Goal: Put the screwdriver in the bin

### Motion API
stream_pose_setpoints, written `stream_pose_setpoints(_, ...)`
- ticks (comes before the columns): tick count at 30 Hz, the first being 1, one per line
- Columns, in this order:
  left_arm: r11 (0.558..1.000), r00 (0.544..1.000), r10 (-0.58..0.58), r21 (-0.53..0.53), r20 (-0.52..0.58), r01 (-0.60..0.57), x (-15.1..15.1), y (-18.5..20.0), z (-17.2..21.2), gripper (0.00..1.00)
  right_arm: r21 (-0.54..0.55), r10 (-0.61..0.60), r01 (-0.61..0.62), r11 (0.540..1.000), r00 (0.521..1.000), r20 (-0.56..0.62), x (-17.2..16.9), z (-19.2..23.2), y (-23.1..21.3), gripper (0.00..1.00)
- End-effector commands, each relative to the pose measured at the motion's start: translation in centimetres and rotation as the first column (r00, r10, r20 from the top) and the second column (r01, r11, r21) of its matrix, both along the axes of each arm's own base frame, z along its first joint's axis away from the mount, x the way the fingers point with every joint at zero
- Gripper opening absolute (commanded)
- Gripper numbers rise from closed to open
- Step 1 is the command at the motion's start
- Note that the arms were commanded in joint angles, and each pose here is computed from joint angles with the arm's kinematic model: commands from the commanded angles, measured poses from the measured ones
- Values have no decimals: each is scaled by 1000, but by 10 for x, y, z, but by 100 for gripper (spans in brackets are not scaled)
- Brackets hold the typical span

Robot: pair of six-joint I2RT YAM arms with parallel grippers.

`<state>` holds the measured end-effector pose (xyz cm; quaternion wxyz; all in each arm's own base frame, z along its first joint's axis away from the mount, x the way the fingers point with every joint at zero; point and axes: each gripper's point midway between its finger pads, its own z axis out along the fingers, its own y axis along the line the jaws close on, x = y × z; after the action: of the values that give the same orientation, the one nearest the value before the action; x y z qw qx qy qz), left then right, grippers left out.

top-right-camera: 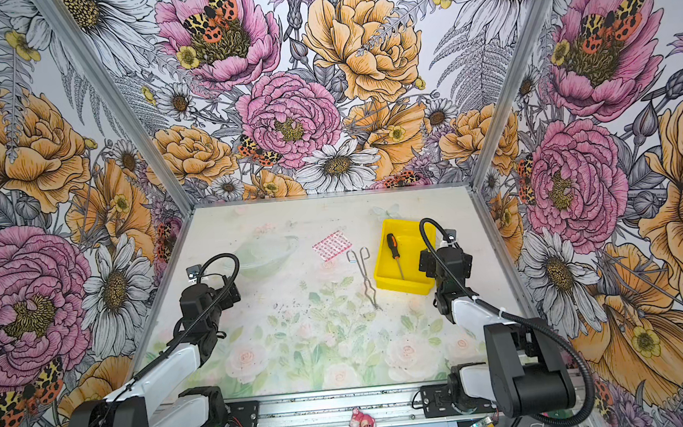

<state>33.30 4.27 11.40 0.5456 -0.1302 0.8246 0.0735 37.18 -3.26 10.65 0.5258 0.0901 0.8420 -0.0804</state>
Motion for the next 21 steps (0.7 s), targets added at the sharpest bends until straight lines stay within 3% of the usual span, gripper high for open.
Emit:
stream_pose_setpoints(1, 999, 987, -20, 42, 160, 13, 30, 3, 37, 99, -26, 35, -31, 999, 991, 127, 21, 26, 2, 99)
stream_pose_setpoints(7, 1000, 980, -21, 6, 200, 20, 66, 7, 29, 99, -18, 30, -27, 999, 986, 162, 27, 22, -6, 99)
stream_pose_setpoints(10, 993, 976, -116, 49, 185, 108, 76, -14, 21, 99, -15, 14, -11, 1000, 984, 180, 24, 17, -9, 100)
stream_pose_setpoints(21, 987, 965, -160, 55, 209, 152, 72, -21, 15, 99, -26, 35, -31, 999, 984, 176, 27, 6, -5, 99)
